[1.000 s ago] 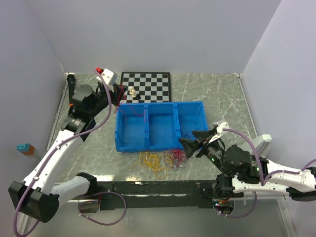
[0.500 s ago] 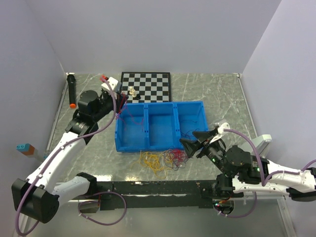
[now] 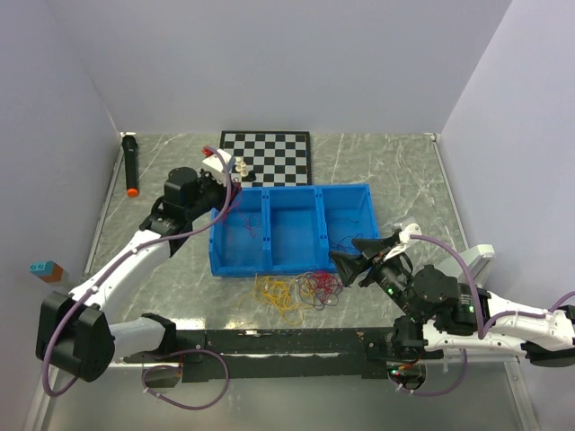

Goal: Untangle the cables

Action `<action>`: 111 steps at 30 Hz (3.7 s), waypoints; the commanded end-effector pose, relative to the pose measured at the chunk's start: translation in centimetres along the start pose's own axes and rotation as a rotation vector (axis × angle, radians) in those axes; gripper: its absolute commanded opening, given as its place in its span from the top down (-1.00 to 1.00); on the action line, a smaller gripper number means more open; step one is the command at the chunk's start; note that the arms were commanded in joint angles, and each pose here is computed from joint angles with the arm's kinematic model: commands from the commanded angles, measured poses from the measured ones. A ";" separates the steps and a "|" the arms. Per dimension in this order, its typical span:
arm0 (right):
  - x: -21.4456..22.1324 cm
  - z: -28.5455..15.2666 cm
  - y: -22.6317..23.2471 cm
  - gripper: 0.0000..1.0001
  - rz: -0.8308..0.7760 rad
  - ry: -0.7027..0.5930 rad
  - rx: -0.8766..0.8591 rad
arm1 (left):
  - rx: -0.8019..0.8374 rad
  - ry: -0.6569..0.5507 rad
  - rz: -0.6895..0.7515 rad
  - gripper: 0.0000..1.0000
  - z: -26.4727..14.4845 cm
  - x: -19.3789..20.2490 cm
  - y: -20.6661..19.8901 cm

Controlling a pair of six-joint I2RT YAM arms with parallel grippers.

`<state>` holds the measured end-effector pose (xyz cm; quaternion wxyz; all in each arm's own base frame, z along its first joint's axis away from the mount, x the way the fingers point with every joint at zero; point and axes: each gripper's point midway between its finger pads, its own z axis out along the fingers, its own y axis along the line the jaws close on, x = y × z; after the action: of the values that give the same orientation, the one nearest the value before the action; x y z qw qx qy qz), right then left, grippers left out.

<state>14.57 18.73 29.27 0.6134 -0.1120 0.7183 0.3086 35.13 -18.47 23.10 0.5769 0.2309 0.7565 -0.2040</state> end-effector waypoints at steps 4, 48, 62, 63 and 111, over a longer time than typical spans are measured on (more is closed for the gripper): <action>-0.1 0.3 -0.2 -0.54 0.006 -0.016 0.025 | 0.105 -0.073 -0.029 0.98 1.6 -1.9 -3.3; 12.9 -0.6 -3.6 -0.66 0.101 0.352 0.209 | 0.679 0.245 0.490 -0.20 -7.9 6.1 -16.3; 17.1 2.7 -4.6 -0.47 0.051 0.375 0.208 | 0.692 0.261 0.544 -0.09 -7.6 11.6 -18.3; 17.0 3.0 -4.8 -0.43 0.048 0.367 0.202 | 0.691 0.262 0.549 -0.08 -7.7 11.9 -18.2; 9.4 5.7 9.1 1.00 0.042 0.353 -0.377 | 0.941 0.056 0.455 -0.04 -10.9 7.6 -23.0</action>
<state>12.23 30.12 18.28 0.4106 -0.2604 0.7836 0.3867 12.19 -29.96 18.88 0.4132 0.6157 0.5568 -0.3744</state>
